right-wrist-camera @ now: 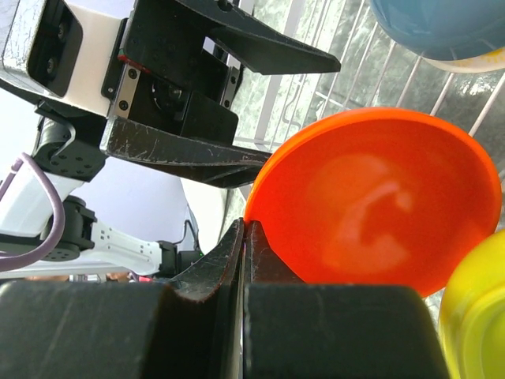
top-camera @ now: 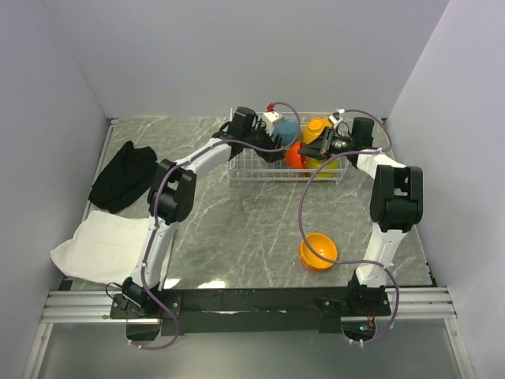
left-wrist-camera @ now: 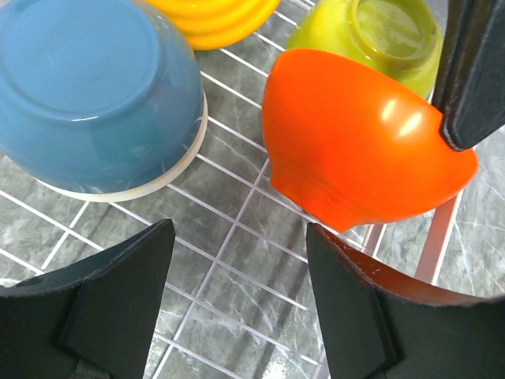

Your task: Load the bowls into the dish rack

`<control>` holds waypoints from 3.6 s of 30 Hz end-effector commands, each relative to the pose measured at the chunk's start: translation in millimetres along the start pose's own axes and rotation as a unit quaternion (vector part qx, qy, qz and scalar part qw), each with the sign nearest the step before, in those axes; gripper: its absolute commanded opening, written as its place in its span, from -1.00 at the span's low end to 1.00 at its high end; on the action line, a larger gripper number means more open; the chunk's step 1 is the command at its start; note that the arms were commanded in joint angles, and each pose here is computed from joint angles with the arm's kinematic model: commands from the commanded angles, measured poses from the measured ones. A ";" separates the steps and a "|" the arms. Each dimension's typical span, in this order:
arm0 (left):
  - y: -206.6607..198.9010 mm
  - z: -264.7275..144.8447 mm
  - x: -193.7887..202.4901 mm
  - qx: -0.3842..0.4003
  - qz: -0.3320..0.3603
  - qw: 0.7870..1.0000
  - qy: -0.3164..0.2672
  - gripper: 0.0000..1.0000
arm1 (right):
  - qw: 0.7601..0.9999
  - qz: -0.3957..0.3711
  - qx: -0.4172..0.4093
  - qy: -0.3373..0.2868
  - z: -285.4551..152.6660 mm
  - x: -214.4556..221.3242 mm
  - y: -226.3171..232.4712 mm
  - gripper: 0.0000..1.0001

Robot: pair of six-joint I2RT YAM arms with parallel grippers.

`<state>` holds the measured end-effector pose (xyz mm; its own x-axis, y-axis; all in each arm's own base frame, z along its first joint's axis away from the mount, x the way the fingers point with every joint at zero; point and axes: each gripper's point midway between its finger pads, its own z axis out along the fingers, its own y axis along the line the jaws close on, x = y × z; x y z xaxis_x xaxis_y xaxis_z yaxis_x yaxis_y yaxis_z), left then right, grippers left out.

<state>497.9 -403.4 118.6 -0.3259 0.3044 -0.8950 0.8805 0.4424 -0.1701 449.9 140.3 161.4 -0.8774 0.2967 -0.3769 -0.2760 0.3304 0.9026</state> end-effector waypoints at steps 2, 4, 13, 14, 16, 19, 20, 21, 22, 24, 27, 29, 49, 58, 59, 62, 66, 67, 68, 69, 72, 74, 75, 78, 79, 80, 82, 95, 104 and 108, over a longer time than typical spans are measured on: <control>0.8 2.8 -11.5 -0.003 0.014 1.000 -0.012 0.49 | 1.000 -0.002 0.005 -0.009 -8.8 -6.9 11.8 -1.00; -1.0 7.5 -13.3 0.000 0.017 1.000 -0.015 0.49 | 1.000 0.000 0.006 -0.011 -9.1 -6.9 10.4 -1.00; -13.8 14.0 -27.7 0.030 0.014 0.999 -0.041 0.51 | 1.000 -0.005 0.014 -0.008 -10.5 -4.5 12.1 -0.96; -13.5 14.1 -30.1 0.029 0.015 0.998 -0.045 0.51 | 1.000 -0.015 0.022 -0.009 -12.6 -6.2 13.4 -0.79; -15.2 12.8 -36.3 0.032 0.013 0.998 -0.052 0.50 | 0.999 -0.031 0.037 -0.009 -16.3 -8.4 13.9 -0.76; -19.2 11.4 -45.3 0.041 0.013 0.997 -0.063 0.51 | 0.996 -0.051 0.070 -0.012 -26.1 -11.8 9.4 -0.66; -19.4 11.6 -47.5 0.042 0.015 0.997 -0.067 0.51 | 0.995 -0.057 0.080 -0.017 -27.6 -15.4 8.6 -0.56; -19.7 12.0 -49.9 0.044 0.014 0.996 -0.071 0.51 | 0.995 -0.057 0.084 -0.019 -29.6 -16.5 6.9 -0.55; -20.0 12.3 -50.7 0.045 0.015 0.996 -0.073 0.51 | 0.994 -0.055 0.089 -0.020 -32.3 -16.9 5.2 -0.54; -19.1 13.1 -51.8 0.047 0.015 0.996 -0.076 0.51 | 0.994 -0.059 0.094 -0.026 -35.7 -20.4 6.6 -0.52; -18.5 14.2 -52.5 0.047 0.017 0.996 -0.077 0.51 | 0.992 -0.069 0.101 -0.030 -40.5 -24.0 10.3 -0.48; -20.0 14.7 -54.7 0.050 0.019 0.995 -0.081 0.51 | 0.991 -0.076 0.110 -0.029 -46.6 -25.0 13.2 -0.43; -40.8 39.8 -56.1 0.067 0.012 0.993 -0.095 0.57 | 0.975 -0.125 0.176 -0.058 -119.0 -45.7 22.4 -0.31; -52.6 45.3 -84.5 0.068 0.023 0.988 -0.136 0.69 | 0.968 -0.147 0.191 -0.062 -122.0 -45.8 22.8 -0.33; -55.5 46.3 -90.0 0.067 0.030 0.987 -0.145 0.70 | 0.968 -0.148 0.192 -0.061 -121.8 -45.4 23.6 -0.33; -57.2 45.6 -98.0 0.063 0.035 0.985 -0.155 0.73 | 0.967 -0.152 0.193 -0.060 -121.7 -45.9 23.9 -0.33; -56.1 44.6 -101.1 0.059 0.040 0.985 -0.158 0.75 | 0.966 -0.159 0.193 -0.059 -118.8 -46.3 25.1 -0.33; -55.9 44.9 -100.6 0.059 0.039 0.985 -0.157 0.75 | 0.966 -0.160 0.193 -0.057 -116.1 -45.3 25.8 -0.33; -54.9 44.7 -101.1 0.059 0.039 0.985 -0.158 0.76 | 0.966 -0.161 0.194 -0.056 -114.9 -45.0 26.8 -0.33; -55.4 44.5 -103.9 0.057 0.039 0.984 -0.162 0.76 | 0.962 -0.184 0.195 -0.051 -114.6 -45.8 27.8 -0.33; -54.0 39.2 -120.0 0.050 0.046 0.981 -0.180 0.77 | 0.957 -0.207 0.200 -0.041 -108.9 -43.6 31.5 -0.34; -47.8 25.2 -146.9 0.028 0.056 0.977 -0.204 0.78 | 0.955 -0.219 0.197 -0.026 -99.4 -39.2 35.5 -0.36; -43.0 18.6 -154.8 0.019 0.056 0.976 -0.210 0.78 | 0.952 -0.234 0.198 -0.023 -96.9 -41.7 38.7 -0.40; -15.9 -7.2 -173.6 -0.038 0.049 0.973 -0.222 0.77 | 0.940 -0.277 0.198 -0.003 -79.7 -40.5 51.2 -0.46; -2.9 -9.8 -162.4 -0.061 0.036 0.976 -0.204 0.75 | 0.938 -0.286 0.196 0.003 -73.4 -39.2 54.5 -0.49; 7.9 -22.2 -163.7 -0.083 0.043 0.976 -0.197 0.73 | 0.935 -0.297 0.191 0.012 -62.1 -35.7 59.7 -0.52; 24.6 -25.5 -133.5 -0.107 0.029 0.981 -0.160 0.69 | 0.930 -0.309 0.198 0.016 -50.9 -38.3 61.0 -0.56; 72.7 -109.2 -83.3 -0.227 -0.038 0.965 -0.125 0.69 | 0.875 -0.369 0.307 0.069 7.1 -42.0 29.8 -0.89; 86.1 -121.8 -80.9 -0.246 -0.040 0.961 -0.122 0.72 | 0.840 -0.403 0.345 0.114 6.9 -31.3 17.7 -1.00; 90.1 -121.4 -82.6 -0.248 -0.043 0.960 -0.125 0.72 | 0.825 -0.412 0.363 0.134 4.2 -25.1 9.9 -1.00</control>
<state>559.0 -291.7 188.2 -0.3118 0.0957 -0.9453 0.5682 0.8162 -0.1048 469.0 144.5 168.7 -0.6318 -0.4072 -0.6595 -0.5844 0.8092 0.0602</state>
